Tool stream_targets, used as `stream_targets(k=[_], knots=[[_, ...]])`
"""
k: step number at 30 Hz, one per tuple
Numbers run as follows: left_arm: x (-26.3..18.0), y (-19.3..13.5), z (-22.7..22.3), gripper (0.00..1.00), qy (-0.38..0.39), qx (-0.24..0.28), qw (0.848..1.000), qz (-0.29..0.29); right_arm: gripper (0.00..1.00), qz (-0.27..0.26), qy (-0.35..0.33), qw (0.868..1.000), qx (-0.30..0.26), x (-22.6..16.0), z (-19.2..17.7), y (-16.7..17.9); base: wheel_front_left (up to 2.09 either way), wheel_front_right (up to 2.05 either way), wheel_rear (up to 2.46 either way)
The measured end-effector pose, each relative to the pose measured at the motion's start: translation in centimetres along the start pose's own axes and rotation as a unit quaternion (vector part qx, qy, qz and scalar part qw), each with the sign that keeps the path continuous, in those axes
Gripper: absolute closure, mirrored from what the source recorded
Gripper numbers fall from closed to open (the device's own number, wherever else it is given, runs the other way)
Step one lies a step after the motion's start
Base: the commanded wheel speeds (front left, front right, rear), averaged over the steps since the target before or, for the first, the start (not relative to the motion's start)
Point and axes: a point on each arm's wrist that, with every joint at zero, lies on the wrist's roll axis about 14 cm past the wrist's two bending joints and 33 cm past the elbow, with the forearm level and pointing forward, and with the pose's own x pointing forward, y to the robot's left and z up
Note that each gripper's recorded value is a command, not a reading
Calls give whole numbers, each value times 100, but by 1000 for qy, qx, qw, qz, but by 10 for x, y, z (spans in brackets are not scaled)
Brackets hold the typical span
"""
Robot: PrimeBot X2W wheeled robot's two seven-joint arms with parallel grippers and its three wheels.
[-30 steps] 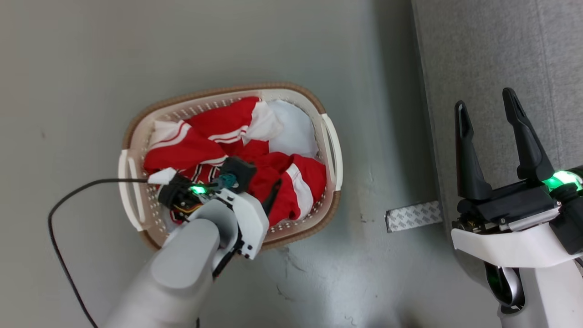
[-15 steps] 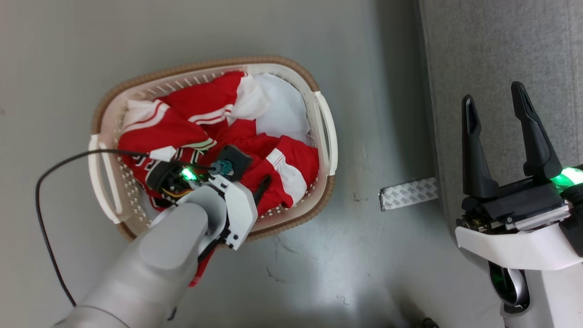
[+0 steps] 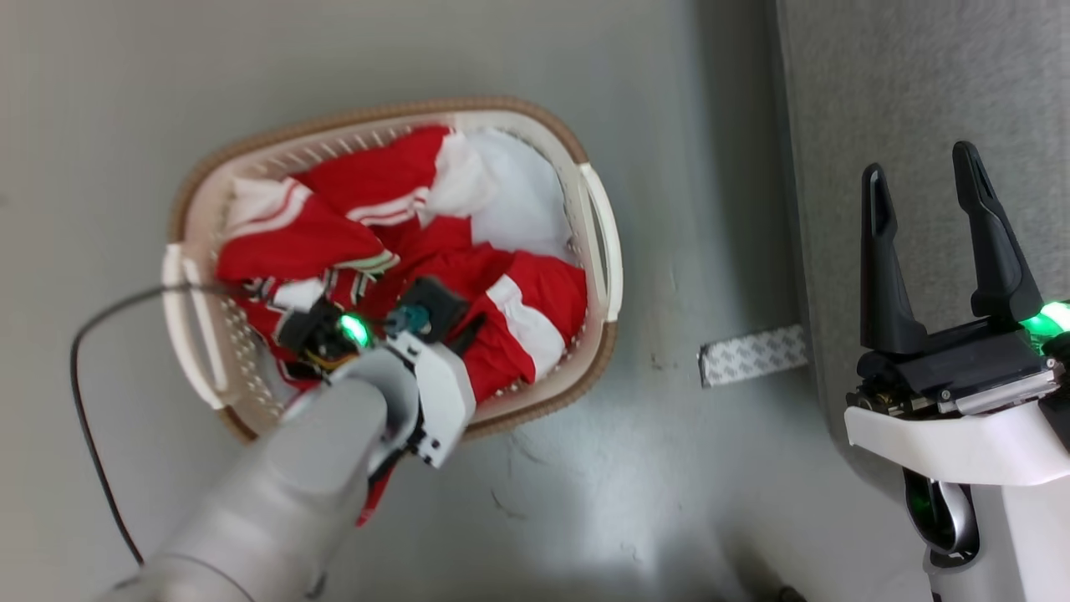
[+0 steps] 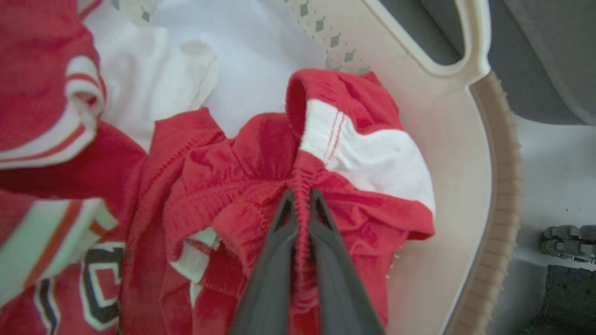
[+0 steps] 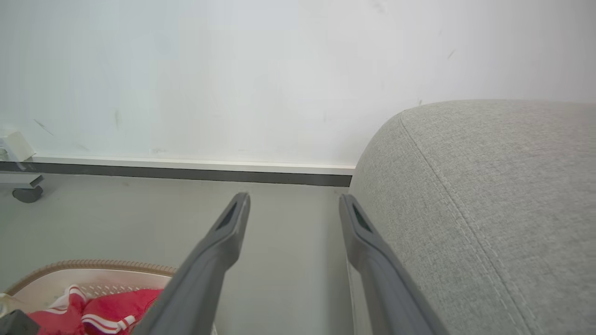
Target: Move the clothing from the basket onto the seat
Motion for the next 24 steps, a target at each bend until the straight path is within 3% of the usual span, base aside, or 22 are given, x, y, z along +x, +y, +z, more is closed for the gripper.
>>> stream_targets(k=[9,16,24], knots=[[-54,-13,58,100,-96,-61,993,40,0,-7,-23,1000,11,-25,38,4,0,0,0],[-121,-15,118,100,-180,-41,979,88,0,-4,-35,999,23,-65,63,16,0,0,0],[-207,-33,181,100,-285,8,948,143,0,28,-66,997,35,-103,94,44,0,0,0]])
